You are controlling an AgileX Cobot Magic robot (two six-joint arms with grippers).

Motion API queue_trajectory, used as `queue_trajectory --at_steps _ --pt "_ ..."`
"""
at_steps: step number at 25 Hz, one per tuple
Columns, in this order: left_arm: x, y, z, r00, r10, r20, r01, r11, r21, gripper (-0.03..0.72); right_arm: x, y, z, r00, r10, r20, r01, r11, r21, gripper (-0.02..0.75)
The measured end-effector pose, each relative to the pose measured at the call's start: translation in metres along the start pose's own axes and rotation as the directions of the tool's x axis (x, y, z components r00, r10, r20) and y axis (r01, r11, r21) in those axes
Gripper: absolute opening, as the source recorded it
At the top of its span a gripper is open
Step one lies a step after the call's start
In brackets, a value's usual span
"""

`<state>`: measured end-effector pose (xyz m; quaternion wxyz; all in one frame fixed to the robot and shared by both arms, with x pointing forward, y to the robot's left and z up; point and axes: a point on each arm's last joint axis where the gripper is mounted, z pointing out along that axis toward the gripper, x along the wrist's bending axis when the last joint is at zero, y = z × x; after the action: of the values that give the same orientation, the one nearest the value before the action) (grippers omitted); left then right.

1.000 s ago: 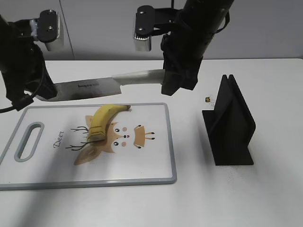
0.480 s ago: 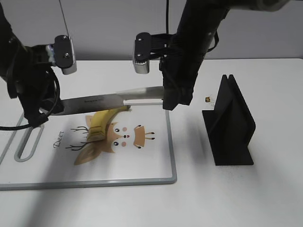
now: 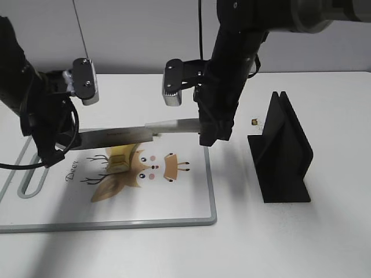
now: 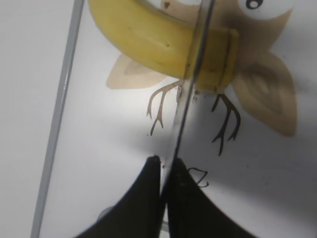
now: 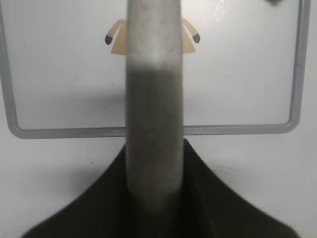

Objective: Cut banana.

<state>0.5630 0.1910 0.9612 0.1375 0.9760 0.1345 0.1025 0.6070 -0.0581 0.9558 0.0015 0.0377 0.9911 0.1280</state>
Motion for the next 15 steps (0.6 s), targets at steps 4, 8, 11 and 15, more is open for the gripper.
queue_trajectory --at_steps 4,8,11,15 --pt "0.001 -0.001 0.008 1.0 -0.009 0.005 0.009 1.0 0.003 0.008 -0.002 0.0 0.002 1.0 -0.002 0.018 0.002 1.0 -0.004 0.17" --pt "0.002 -0.001 0.017 1.0 -0.024 0.01 0.024 1.0 0.002 0.007 -0.004 0.0 0.002 0.999 -0.006 0.036 0.006 1.0 -0.002 0.17" --pt "0.003 -0.001 0.019 1.0 -0.025 0.003 0.025 1.0 0.0 0.007 -0.005 0.0 0.006 0.999 -0.006 0.04 0.006 1.0 0.0 0.171" --pt "0.004 -0.001 0.019 1.0 -0.022 -0.008 0.022 1.0 -0.001 0.007 -0.007 0.0 0.008 0.999 -0.008 0.052 0.008 1.0 -0.001 0.171"
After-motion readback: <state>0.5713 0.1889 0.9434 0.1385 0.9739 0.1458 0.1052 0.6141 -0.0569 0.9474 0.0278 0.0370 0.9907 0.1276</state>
